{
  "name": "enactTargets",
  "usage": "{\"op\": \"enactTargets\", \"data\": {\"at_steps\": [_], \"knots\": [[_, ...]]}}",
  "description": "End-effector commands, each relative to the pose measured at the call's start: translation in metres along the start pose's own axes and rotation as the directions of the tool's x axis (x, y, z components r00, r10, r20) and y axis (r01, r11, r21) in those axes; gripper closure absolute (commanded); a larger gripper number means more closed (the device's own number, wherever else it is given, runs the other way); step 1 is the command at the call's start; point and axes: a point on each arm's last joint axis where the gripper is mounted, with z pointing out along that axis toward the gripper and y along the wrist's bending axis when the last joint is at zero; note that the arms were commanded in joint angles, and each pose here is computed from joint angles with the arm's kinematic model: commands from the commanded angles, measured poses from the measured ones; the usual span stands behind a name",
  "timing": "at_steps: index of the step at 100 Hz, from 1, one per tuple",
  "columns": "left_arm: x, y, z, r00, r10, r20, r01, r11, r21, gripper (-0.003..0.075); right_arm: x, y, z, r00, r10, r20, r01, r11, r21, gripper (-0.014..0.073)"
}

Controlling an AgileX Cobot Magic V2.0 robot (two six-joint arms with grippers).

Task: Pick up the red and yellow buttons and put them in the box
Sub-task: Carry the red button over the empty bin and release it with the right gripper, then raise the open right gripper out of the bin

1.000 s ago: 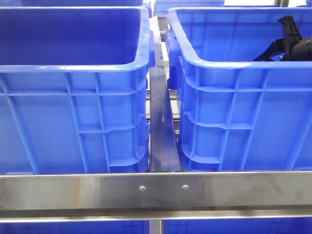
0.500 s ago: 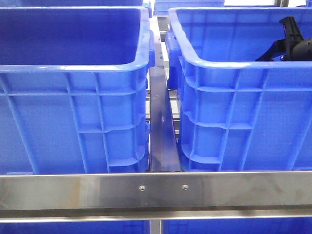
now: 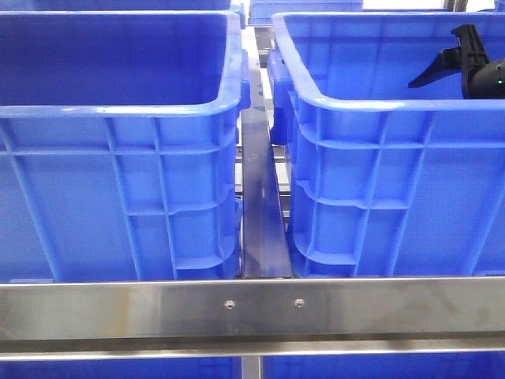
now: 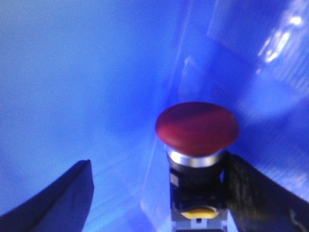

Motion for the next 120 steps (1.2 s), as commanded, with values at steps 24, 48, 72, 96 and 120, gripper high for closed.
{"op": "enactTargets", "data": {"at_steps": [24,48,72,96,120], "knots": [[-0.013,-0.003,-0.009,0.994,-0.003,0.107,0.000,1.000,0.026,0.0739,0.002,0.034,-0.020,0.996,-0.057,-0.062,0.048,0.988,-0.145,0.0013],[-0.013,-0.003,-0.009,0.994,-0.003,0.107,0.000,1.000,0.026,0.0739,-0.002,0.042,-0.038,0.989,-0.147,-0.015,0.144,0.983,-0.114,0.0013],[-0.013,-0.003,-0.009,0.994,-0.003,0.107,0.000,1.000,0.026,0.0739,0.000,0.052,-0.054,0.968,-0.250,0.009,0.250,0.964,-0.088,0.0013],[-0.013,-0.003,-0.009,0.994,-0.003,0.107,0.000,1.000,0.026,0.0739,0.012,0.068,-0.075,0.911,-0.412,0.005,0.412,0.909,-0.063,0.0013],[-0.013,-0.003,-0.009,0.994,-0.003,0.108,0.000,1.000,0.026,0.0739,0.034,0.097,-0.113,0.764,-0.643,0.049,0.645,0.763,-0.048,0.0013]]}}
